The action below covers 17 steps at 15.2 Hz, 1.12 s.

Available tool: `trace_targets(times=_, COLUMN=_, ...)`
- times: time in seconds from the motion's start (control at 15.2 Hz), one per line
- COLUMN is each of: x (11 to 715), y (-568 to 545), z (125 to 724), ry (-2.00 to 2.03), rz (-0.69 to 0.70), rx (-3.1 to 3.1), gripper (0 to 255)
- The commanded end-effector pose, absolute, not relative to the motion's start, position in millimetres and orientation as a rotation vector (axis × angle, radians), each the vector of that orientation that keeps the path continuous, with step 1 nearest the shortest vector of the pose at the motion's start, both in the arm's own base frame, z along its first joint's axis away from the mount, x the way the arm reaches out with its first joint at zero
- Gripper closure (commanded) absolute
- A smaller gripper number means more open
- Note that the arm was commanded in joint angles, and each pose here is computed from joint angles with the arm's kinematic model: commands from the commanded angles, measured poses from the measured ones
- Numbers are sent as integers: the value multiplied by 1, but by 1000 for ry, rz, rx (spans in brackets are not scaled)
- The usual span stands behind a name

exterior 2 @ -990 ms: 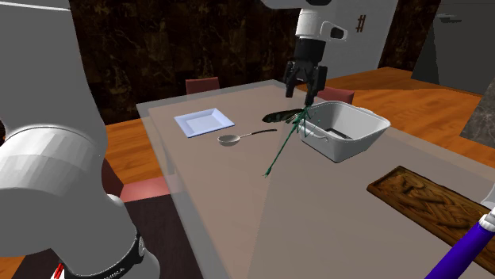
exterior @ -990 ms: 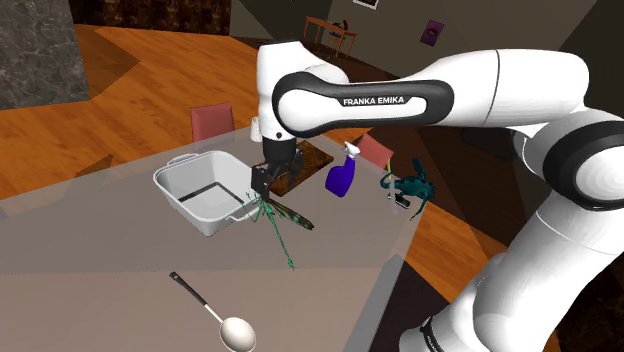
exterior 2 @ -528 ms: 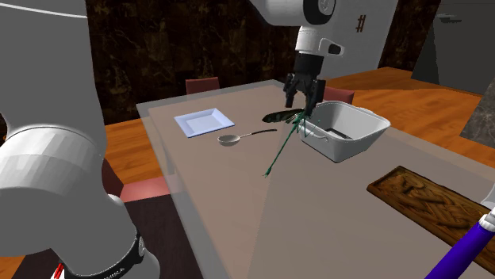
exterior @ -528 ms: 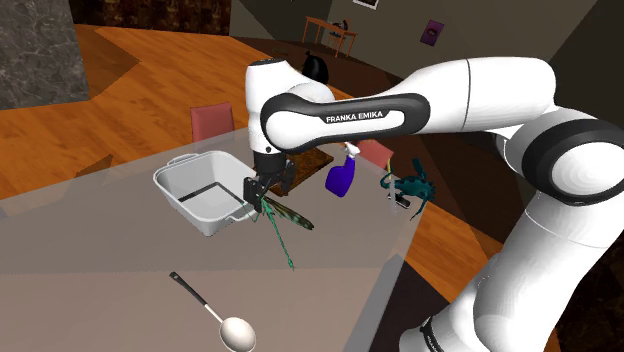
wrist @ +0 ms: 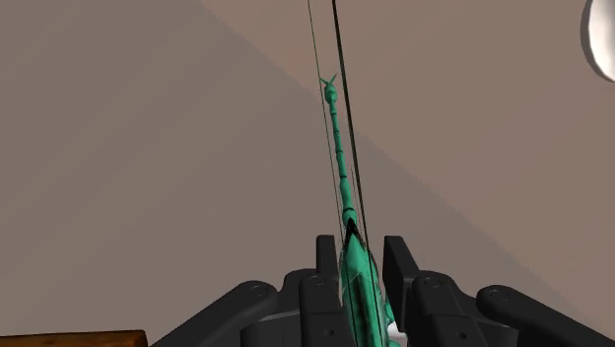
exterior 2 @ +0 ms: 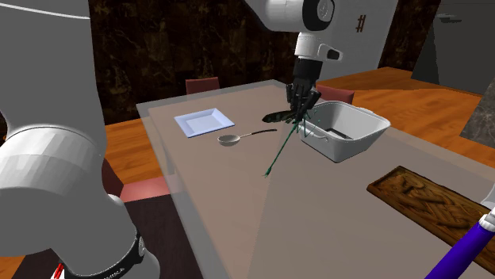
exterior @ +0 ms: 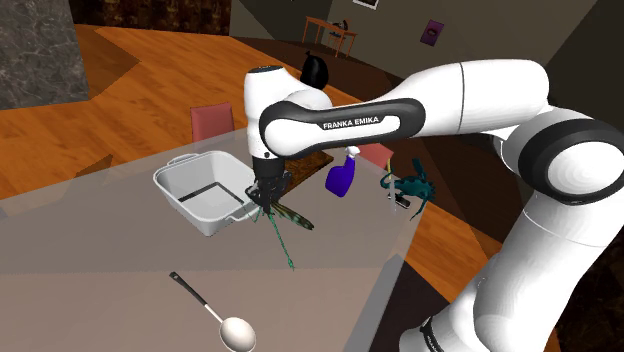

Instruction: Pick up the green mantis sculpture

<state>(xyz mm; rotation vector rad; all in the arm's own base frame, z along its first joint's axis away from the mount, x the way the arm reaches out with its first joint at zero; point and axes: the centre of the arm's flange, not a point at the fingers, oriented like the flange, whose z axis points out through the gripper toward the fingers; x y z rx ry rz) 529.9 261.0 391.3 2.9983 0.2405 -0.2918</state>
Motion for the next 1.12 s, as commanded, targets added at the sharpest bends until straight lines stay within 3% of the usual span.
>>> trace_targets(times=0.0, x=530, y=261, z=391, ry=240, rz=-292, rx=2998, gripper=255)
trace_targets(times=1.06, x=531, y=261, z=455, ry=240, rz=-292, rx=2998, gripper=255)
